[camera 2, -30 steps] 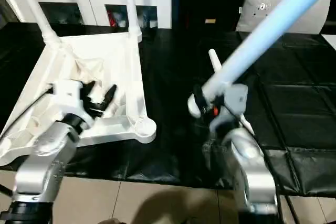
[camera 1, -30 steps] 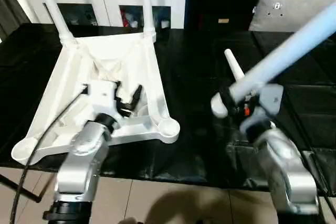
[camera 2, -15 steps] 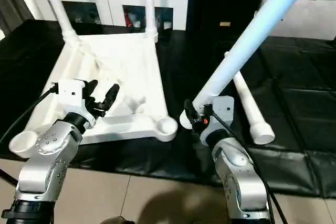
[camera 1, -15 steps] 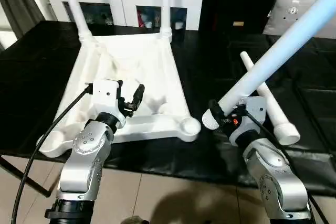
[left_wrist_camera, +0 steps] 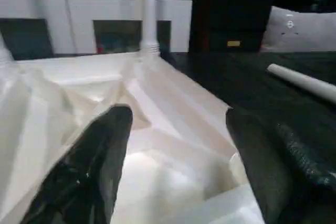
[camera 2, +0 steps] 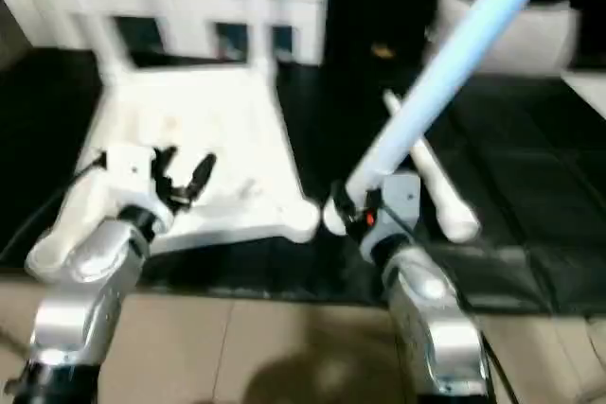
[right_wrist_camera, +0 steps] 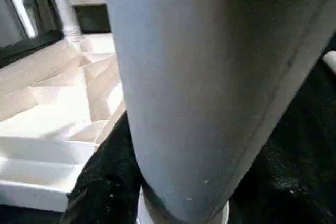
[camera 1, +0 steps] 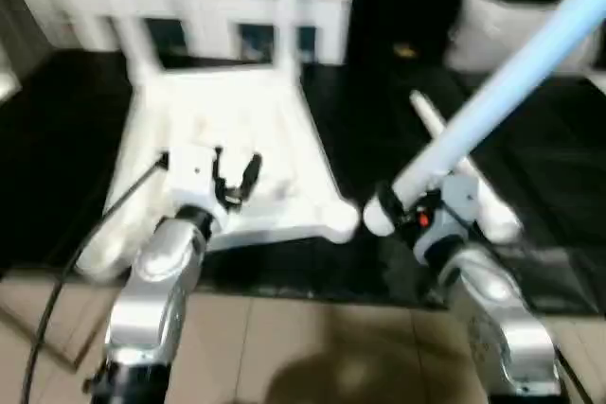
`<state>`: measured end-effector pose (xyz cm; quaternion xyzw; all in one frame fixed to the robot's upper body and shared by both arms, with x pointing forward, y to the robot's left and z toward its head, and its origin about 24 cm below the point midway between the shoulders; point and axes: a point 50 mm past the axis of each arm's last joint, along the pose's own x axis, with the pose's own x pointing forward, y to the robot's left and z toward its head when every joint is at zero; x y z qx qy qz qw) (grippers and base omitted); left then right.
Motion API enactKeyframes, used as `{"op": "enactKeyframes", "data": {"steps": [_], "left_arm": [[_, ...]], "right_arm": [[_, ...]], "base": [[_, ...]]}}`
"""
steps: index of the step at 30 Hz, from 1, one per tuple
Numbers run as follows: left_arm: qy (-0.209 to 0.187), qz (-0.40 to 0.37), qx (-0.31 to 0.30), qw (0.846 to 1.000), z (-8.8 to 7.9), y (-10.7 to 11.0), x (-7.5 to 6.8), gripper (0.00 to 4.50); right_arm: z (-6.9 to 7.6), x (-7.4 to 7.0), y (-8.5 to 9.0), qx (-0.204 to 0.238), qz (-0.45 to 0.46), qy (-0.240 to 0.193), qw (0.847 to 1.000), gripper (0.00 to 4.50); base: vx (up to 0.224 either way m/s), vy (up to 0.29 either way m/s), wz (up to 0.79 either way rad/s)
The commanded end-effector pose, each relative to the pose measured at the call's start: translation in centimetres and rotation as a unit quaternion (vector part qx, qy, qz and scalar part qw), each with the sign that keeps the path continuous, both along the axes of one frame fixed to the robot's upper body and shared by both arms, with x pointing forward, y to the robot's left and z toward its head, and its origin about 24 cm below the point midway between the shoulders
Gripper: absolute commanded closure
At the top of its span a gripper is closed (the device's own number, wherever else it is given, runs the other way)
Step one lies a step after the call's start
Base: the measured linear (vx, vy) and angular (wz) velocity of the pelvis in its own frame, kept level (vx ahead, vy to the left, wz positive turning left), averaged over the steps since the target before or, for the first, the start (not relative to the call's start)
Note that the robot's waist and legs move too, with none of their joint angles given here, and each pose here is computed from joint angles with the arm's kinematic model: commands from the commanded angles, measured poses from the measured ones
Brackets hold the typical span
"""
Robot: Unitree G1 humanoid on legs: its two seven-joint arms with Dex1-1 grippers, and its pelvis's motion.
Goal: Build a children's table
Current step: Pick table leg, then move to table
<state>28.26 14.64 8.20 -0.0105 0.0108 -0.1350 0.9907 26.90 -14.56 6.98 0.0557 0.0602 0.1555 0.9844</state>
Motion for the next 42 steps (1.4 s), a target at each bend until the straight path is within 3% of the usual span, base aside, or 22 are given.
{"op": "enactKeyframes", "data": {"steps": [1,17,32,42], "left_arm": [[-0.008,0.003,0.007,1.0,0.5,0.3,0.3,1.14],[-0.008,0.008,0.002,1.0,0.4,0.4,0.3,1.14],[-0.03,-0.005,0.002,1.0,1.0,0.8,0.3,1.14],[-0.031,-0.018,0.008,0.999,1.0,0.7,0.3,1.14]], "right_arm": [[0.3,0.0,0.4,0.006,0.005,-0.003,1.0,2.63],[0.4,0.2,0.2,0.005,0.0,-0.004,1.0,2.63],[1.3,0.6,-0.1,-0.001,0.044,-0.018,0.999,2.63],[1.1,0.4,0.4,-0.002,0.057,-0.016,0.998,2.63]], "base": [[-0.048,0.108,0.17],[-0.051,0.099,0.01],[-0.016,-0.051,-0.01],[0.155,-0.074,0.13]]}}
